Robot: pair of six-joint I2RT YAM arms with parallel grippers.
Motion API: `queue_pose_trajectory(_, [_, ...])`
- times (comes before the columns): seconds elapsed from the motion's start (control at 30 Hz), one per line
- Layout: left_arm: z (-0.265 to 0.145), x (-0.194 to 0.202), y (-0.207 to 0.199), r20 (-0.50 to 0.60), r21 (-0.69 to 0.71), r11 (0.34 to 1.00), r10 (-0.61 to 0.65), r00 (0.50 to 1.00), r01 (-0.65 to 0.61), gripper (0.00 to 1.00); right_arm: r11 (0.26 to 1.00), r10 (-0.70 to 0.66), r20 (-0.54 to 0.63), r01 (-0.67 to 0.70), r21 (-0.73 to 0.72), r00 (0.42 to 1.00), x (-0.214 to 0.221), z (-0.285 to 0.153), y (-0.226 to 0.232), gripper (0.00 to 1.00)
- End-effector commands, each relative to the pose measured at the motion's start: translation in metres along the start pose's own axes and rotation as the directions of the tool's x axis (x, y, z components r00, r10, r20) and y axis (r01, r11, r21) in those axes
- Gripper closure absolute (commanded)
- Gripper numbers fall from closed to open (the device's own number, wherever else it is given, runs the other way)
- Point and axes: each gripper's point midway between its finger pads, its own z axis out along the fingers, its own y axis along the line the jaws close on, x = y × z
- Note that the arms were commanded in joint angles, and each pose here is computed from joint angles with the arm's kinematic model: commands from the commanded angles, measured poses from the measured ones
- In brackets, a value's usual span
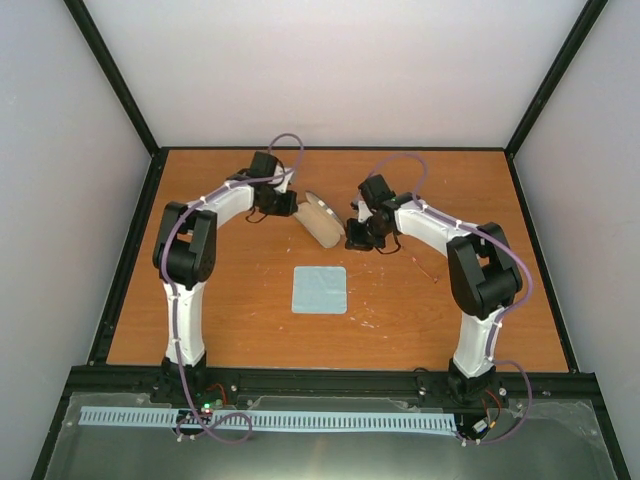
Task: Organize the sunglasses
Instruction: Place the sunglasses case at the center of the board.
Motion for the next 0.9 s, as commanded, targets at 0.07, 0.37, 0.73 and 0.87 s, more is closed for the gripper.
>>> queue_pose_trajectory(0.07, [0.017, 0.016, -0.022, -0.023, -0.013, 1.0, 0.026, 0.999, -0.026, 1.0, 0.986, 0.08, -0.036, -0.074, 0.146, 0.996, 0.01, 0.021, -0.032, 0.97])
queue_pose_trajectory(0.37, [0.033, 0.017, -0.019, -0.035, -0.019, 0.999, 0.037, 0.999, -0.037, 1.0, 0.957, 0.151, -0.063, -0.13, 0.26, 0.987, 0.017, 0.041, -0.06, 0.97])
queue_pose_trajectory(0.73, [0.038, 0.038, -0.054, -0.063, -0.004, 0.988, 0.151, 0.987, -0.151, 0.83, 0.954, 0.158, 0.004, -0.154, 0.259, 0.987, -0.01, 0.048, -0.057, 0.97])
queue_pose_trajectory(0.87, [0.032, 0.039, -0.066, -0.055, -0.001, 0.981, 0.192, 0.98, -0.193, 0.76, 0.952, 0.154, 0.031, -0.157, 0.263, 0.988, -0.022, 0.047, -0.054, 0.97])
